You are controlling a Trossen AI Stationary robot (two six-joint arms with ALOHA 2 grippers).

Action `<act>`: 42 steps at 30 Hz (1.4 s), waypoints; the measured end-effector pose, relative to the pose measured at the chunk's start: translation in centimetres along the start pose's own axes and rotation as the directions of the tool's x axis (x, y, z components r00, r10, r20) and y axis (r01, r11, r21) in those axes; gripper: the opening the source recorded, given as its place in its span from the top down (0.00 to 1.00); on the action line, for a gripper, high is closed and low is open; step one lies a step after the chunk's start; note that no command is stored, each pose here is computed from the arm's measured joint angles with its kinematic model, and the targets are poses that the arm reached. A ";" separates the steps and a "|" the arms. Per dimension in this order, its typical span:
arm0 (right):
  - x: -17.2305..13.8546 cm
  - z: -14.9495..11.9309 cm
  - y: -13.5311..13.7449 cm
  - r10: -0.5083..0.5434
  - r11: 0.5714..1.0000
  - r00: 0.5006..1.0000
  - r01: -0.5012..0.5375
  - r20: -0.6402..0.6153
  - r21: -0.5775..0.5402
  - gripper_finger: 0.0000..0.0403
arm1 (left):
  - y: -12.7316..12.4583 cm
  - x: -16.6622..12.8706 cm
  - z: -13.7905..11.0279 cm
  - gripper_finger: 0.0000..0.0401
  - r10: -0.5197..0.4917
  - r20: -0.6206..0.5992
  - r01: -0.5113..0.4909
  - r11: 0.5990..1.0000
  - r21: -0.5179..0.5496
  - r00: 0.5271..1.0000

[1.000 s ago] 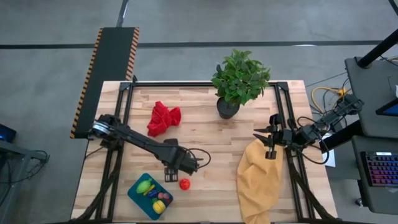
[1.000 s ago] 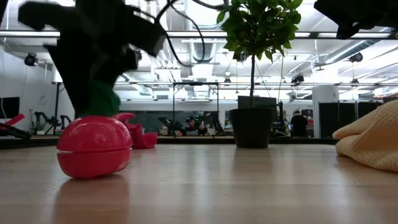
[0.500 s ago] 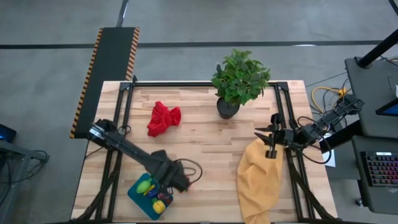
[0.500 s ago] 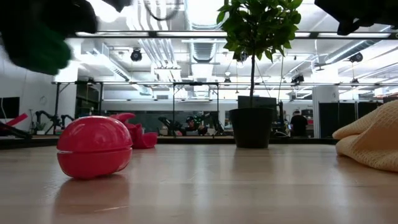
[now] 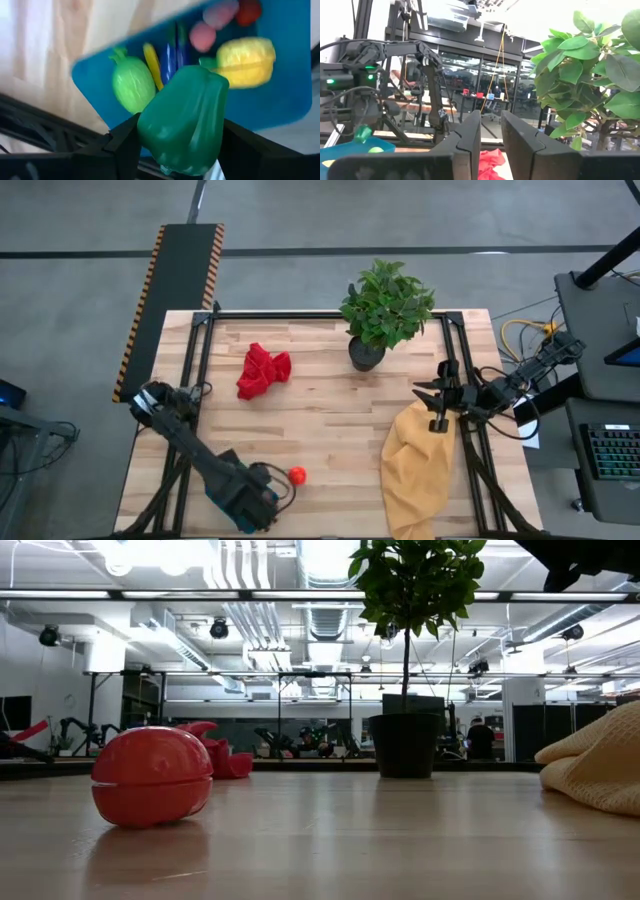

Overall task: Pick and placing Produce into tupperware
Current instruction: Put the green pepper into the blue bin, then put the red tomato into the blue bin

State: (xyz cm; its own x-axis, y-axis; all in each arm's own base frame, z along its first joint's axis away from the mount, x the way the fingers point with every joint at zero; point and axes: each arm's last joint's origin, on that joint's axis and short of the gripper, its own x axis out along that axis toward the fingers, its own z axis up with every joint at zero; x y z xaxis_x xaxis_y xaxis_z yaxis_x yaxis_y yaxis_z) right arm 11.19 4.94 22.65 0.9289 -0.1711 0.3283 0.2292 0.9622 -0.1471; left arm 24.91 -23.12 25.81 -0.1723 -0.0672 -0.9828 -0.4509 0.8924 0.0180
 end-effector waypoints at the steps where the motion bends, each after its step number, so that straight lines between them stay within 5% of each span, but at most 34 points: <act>1: 0.0 0.0 0.0 0.000 1.000 1.000 0.000 0.000 0.000 0.83 | -0.2 0.1 -0.4 0.50 -0.005 -0.007 0.005 1.000 -0.005 1.000; 21: 0.0 -0.1 0.1 0.005 0.978 1.000 -0.003 -0.009 0.208 0.83 | -2.2 1.5 -2.1 0.49 -0.071 -0.037 0.075 0.991 0.114 0.997; 33: 0.0 -0.1 0.1 0.005 0.978 1.000 -0.003 -0.008 0.208 0.83 | -2.0 2.9 -2.0 0.30 -0.061 -0.063 0.067 0.992 0.111 0.996; 42: 0.0 -0.1 0.1 0.005 0.984 1.000 -0.004 -0.009 0.180 0.83 | -1.8 2.8 -1.6 0.29 -0.058 -0.044 0.066 0.973 0.222 0.997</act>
State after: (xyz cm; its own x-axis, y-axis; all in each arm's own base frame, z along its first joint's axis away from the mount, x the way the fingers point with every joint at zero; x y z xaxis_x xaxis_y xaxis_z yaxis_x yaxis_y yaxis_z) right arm 11.25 4.98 22.53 0.9327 -0.1677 0.3193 0.1697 0.9853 0.0217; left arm 23.79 -25.64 23.30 -0.1847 -0.1383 -0.9730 -0.2557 0.9627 -0.0883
